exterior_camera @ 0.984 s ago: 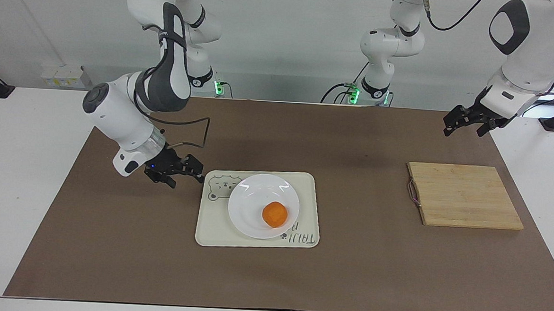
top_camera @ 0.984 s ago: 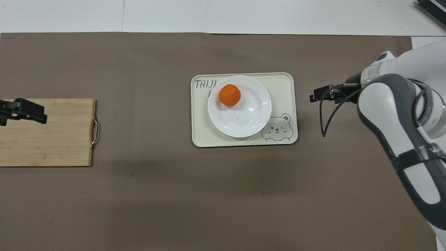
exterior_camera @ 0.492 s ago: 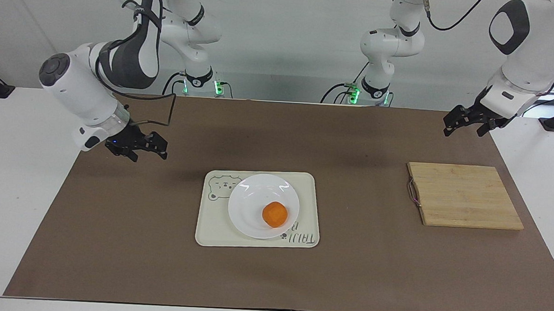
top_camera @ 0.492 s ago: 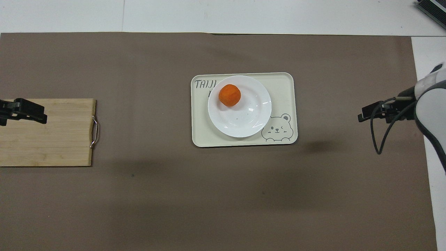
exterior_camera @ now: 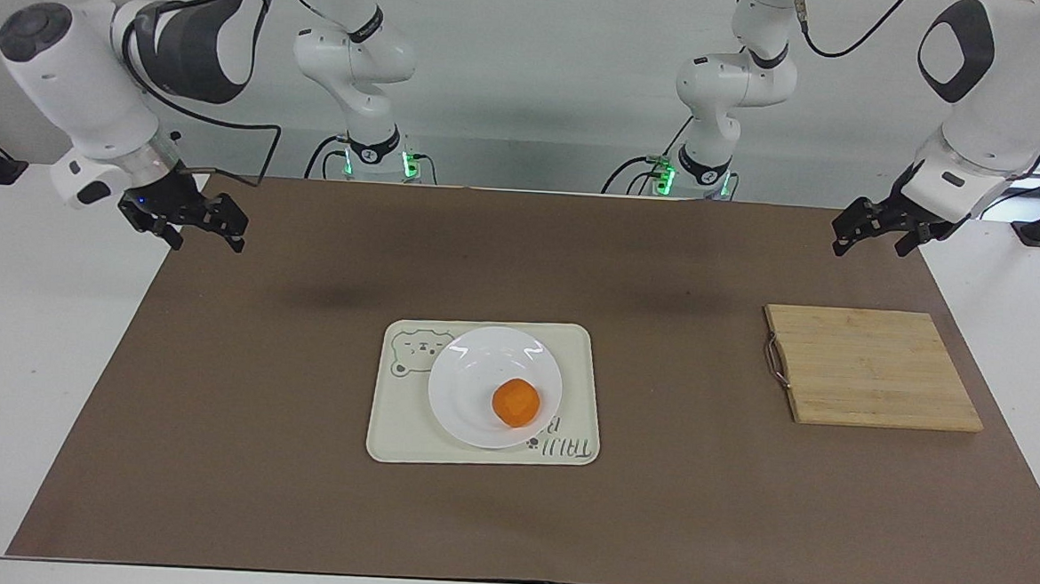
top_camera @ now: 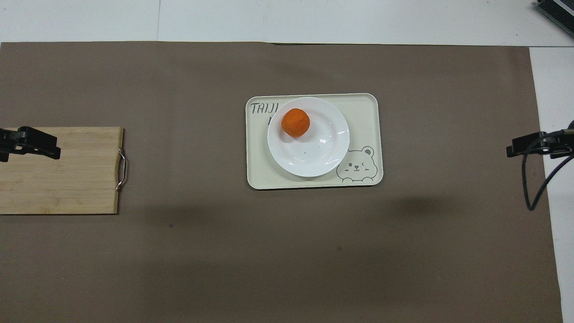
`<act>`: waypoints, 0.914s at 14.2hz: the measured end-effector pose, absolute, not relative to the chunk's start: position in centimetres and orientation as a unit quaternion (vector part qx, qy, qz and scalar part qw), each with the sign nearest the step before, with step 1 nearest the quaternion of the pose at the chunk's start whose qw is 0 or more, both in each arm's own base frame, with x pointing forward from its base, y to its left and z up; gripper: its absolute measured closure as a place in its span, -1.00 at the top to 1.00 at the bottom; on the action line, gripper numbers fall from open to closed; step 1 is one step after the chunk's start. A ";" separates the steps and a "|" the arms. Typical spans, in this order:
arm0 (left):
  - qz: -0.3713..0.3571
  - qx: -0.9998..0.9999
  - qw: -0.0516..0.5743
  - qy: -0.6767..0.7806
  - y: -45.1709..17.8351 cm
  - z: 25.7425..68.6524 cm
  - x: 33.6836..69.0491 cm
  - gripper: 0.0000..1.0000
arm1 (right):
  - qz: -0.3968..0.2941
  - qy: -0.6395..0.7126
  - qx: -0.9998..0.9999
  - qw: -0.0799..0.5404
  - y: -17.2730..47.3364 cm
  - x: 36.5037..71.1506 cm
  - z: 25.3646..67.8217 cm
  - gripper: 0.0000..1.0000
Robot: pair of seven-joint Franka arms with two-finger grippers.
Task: Place orange and plate with both arms
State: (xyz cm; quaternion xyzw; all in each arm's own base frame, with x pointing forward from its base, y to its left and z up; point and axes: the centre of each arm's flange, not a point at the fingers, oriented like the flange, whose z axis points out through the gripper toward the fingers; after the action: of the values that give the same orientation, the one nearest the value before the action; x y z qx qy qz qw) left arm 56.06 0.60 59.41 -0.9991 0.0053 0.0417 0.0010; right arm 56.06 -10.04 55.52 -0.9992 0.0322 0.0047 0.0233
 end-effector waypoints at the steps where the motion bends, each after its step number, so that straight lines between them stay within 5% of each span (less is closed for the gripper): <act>1: 0.042 -0.999 0.001 0.005 0.6 59.4 56.1 1.00 | -0.005 0.045 -0.999 0.024 -9.4 55.8 57.1 1.00; 7: 0.042 -0.999 0.001 0.005 0.6 59.4 56.1 1.00 | 0.004 0.108 -0.994 0.021 -5.3 54.4 63.1 1.00; 13: 0.042 -0.999 0.001 0.005 0.6 59.4 56.1 1.00 | 0.037 0.090 -0.995 -0.002 -7.2 50.7 64.0 1.00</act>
State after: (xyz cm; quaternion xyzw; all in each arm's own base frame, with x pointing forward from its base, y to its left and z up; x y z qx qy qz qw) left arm 56.06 0.60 59.41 -0.9991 0.0053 0.0417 0.0010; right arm 50.69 -7.21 64.02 -0.9952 0.0900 0.0374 -0.0019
